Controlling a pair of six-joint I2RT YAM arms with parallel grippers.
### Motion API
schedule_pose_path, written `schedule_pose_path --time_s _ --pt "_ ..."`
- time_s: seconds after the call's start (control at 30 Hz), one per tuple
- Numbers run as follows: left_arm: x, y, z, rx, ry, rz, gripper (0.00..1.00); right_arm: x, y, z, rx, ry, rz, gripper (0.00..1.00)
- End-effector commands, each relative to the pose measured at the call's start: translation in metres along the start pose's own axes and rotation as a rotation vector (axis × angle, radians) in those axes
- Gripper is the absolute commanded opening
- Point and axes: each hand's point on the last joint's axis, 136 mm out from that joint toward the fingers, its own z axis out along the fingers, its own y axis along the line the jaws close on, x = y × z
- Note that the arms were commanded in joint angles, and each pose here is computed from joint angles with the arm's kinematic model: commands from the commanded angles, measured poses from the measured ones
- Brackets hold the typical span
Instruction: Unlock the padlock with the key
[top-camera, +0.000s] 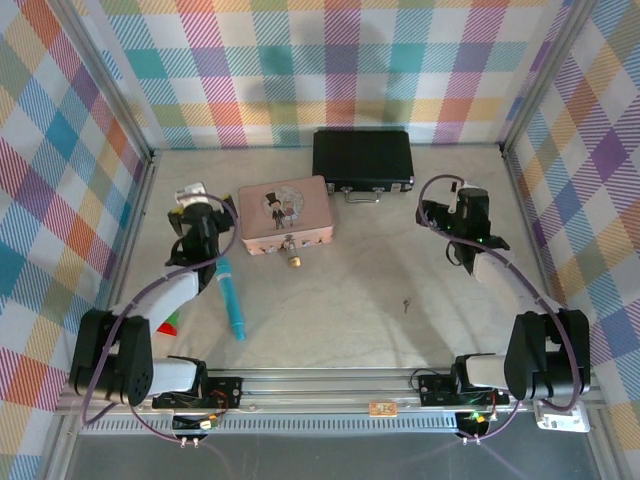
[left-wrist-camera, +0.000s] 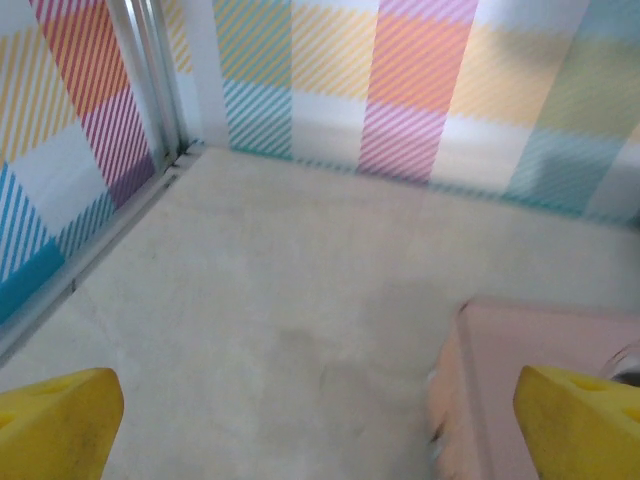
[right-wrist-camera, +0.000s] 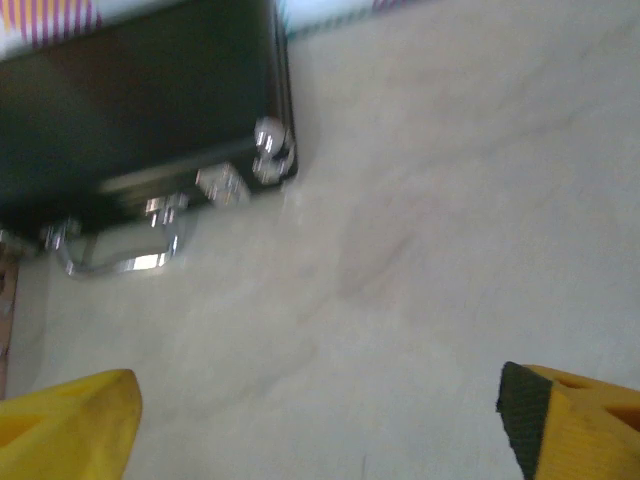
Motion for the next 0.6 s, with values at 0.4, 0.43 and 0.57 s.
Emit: schedule_pose_path --time_s 0.4,0.43,0.57 --pt "0.034 -0.153 -0.056 0.465 0.332 -0.324 1.0 0.162 0.027 -0.06 0.062 0.717 -0.004 0.61" --pt "0.035 -0.161 -0.058 0.478 0.336 -0.315 1.0 0.169 0.031 -0.061 0.061 0.736 -0.013 0.58" --pt "0.049 -0.19 -0.064 0.524 0.391 -0.303 1.0 0.195 0.039 -0.059 0.087 0.803 -0.051 0.48"
